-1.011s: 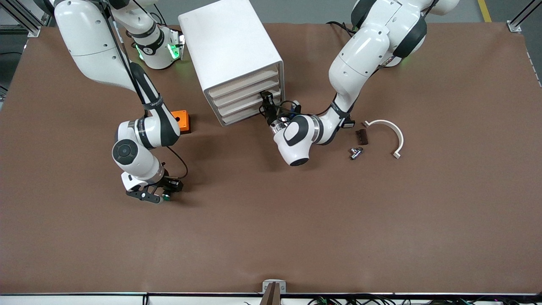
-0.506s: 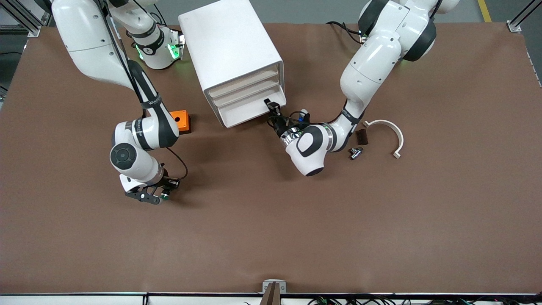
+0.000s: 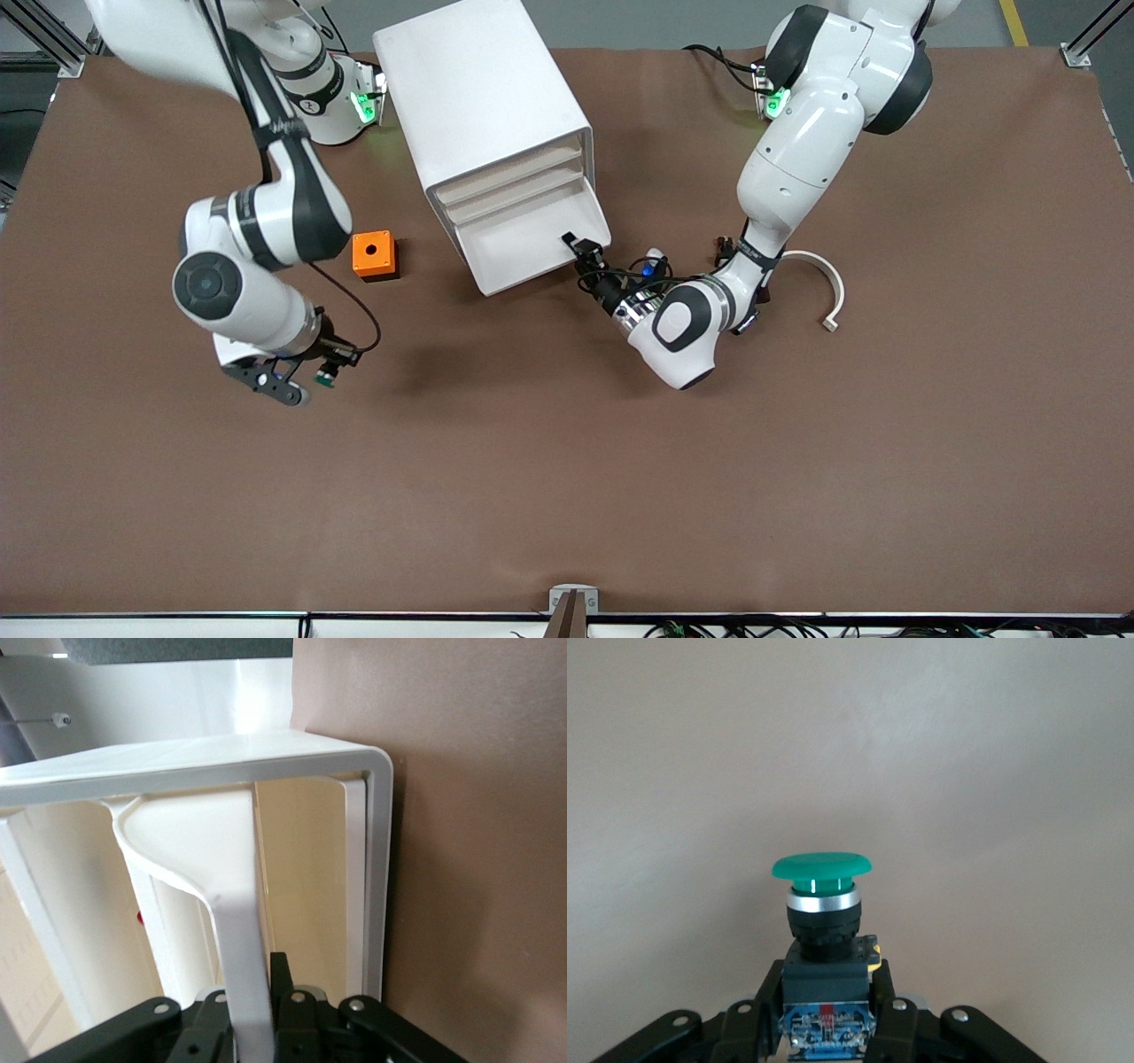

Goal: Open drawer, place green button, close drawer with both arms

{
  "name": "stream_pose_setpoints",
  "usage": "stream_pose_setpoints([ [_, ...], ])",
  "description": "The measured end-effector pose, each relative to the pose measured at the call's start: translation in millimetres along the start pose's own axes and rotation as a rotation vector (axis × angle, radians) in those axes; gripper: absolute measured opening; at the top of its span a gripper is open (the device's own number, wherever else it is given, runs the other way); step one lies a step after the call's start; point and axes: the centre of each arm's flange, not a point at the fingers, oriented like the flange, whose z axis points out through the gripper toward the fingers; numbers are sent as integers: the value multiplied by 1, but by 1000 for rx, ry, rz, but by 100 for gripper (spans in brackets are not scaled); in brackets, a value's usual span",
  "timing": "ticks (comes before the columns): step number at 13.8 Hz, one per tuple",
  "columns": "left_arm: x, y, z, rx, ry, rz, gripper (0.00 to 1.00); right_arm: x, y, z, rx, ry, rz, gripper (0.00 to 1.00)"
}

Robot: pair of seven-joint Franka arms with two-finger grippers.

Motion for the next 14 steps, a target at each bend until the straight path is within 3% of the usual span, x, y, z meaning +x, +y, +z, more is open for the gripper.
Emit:
stream_pose_setpoints([
  [6, 1, 4, -15, -13, -35, 5, 19, -138, -89, -9, 19, -14, 224, 41],
  [9, -1, 5, -21, -32, -50, 79, 46, -193, -117, 1, 44, -3, 312, 41],
  [14, -22, -19, -60, -99, -90, 366, 98, -263, -143, 27, 87, 6, 419, 41],
])
